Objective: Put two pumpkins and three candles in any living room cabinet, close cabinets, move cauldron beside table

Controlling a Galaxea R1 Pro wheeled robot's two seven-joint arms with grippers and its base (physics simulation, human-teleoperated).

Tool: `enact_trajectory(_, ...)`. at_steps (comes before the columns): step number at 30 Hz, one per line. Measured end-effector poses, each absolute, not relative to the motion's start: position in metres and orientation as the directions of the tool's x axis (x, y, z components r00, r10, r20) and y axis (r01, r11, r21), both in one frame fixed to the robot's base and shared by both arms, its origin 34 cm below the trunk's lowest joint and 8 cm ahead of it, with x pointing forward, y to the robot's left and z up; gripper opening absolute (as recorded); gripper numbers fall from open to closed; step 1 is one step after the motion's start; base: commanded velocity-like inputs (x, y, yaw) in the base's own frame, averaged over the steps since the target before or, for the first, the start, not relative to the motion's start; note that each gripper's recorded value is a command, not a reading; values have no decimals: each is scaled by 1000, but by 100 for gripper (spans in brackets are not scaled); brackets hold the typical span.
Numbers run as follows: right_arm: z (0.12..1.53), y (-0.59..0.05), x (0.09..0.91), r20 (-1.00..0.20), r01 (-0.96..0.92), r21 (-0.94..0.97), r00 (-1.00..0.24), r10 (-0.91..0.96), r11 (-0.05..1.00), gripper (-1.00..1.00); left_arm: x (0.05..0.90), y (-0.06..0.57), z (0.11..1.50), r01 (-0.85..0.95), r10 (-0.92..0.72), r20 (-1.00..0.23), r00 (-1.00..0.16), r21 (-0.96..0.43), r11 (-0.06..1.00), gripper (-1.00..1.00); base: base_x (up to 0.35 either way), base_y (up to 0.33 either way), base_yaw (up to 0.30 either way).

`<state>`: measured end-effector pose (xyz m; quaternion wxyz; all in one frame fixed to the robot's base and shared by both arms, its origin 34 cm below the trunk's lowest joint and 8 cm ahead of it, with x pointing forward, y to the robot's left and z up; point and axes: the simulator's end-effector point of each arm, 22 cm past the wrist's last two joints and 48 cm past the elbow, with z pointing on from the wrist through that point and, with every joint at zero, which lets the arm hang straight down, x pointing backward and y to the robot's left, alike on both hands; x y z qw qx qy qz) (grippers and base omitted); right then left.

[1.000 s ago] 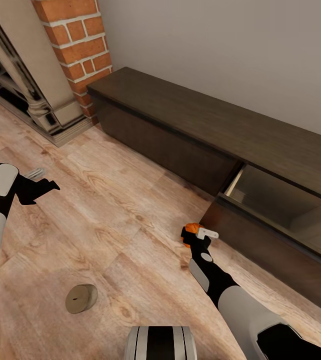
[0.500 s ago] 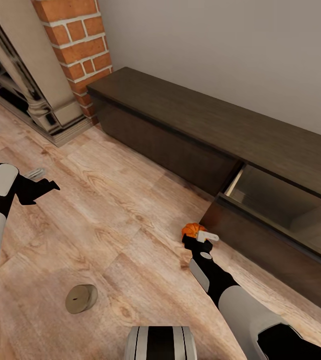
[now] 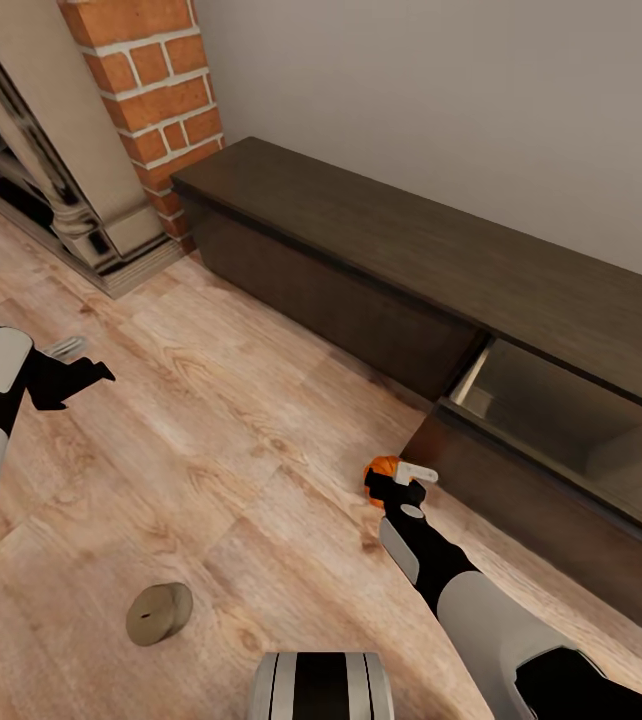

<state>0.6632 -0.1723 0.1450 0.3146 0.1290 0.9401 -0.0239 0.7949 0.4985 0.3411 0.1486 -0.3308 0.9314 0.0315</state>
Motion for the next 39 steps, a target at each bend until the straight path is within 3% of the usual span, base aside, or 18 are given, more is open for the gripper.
enact_trajectory(39,148,-176,664,-615,206,-43,-777,137,978,100,785,509,336,-636,-612,-286,-737,-12,772,100,29,0,0)
